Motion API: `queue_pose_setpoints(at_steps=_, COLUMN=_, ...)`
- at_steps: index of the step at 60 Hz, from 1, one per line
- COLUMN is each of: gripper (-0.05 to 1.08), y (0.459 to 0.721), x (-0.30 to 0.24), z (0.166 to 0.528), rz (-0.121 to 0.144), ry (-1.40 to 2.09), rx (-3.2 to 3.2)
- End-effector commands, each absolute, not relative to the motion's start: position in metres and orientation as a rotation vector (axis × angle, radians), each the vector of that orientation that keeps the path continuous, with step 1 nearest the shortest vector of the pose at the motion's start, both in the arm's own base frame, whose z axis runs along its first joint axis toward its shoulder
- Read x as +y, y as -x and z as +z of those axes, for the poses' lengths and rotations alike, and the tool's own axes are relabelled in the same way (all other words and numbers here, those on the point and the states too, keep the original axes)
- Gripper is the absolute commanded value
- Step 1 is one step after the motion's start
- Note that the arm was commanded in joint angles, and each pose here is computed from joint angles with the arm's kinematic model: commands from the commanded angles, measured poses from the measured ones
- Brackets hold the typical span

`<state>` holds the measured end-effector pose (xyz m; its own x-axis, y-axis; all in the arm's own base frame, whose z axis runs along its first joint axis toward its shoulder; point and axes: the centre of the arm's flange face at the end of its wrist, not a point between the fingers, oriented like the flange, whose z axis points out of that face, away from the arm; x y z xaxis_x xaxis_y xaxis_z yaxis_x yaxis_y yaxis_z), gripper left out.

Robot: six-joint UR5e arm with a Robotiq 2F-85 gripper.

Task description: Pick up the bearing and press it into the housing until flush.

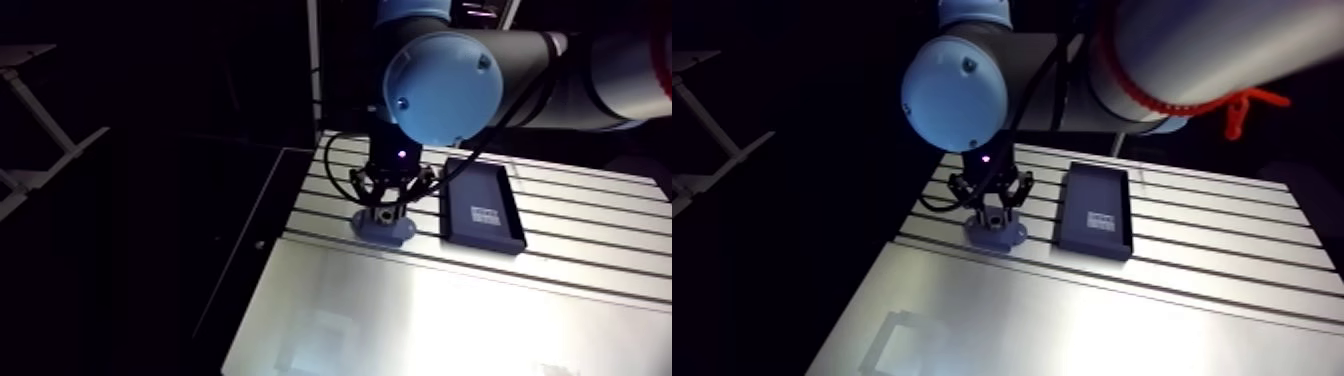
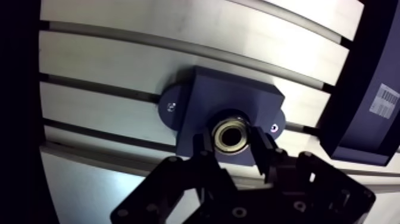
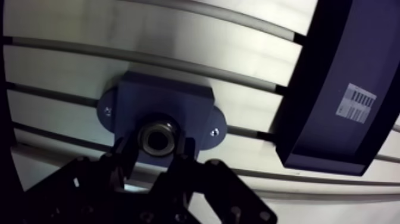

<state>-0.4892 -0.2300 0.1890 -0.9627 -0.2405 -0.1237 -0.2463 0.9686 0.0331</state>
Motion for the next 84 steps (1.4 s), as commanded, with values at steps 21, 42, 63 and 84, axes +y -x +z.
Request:
queue_pose_setpoints(at_steps=21, gripper=0.58, y=0.4903, x=-0.2295, z=0.1898, rz=0.072, ry=0.37, rx=3.002)
queue_pose_setpoints(at_steps=42, gripper=0.58, y=0.4915, x=-0.2297, z=0.1901, rz=0.072, ry=0.371, rx=3.004)
queue_pose_setpoints(at_steps=63, gripper=0.58, y=0.4923, x=-0.2299, z=0.1875, rz=0.073, ry=0.37, rx=2.999)
queue_pose_setpoints(at_steps=84, gripper=0.58, y=0.4923, x=-0.2299, z=0.1875, rz=0.073, ry=0.37, rx=2.999)
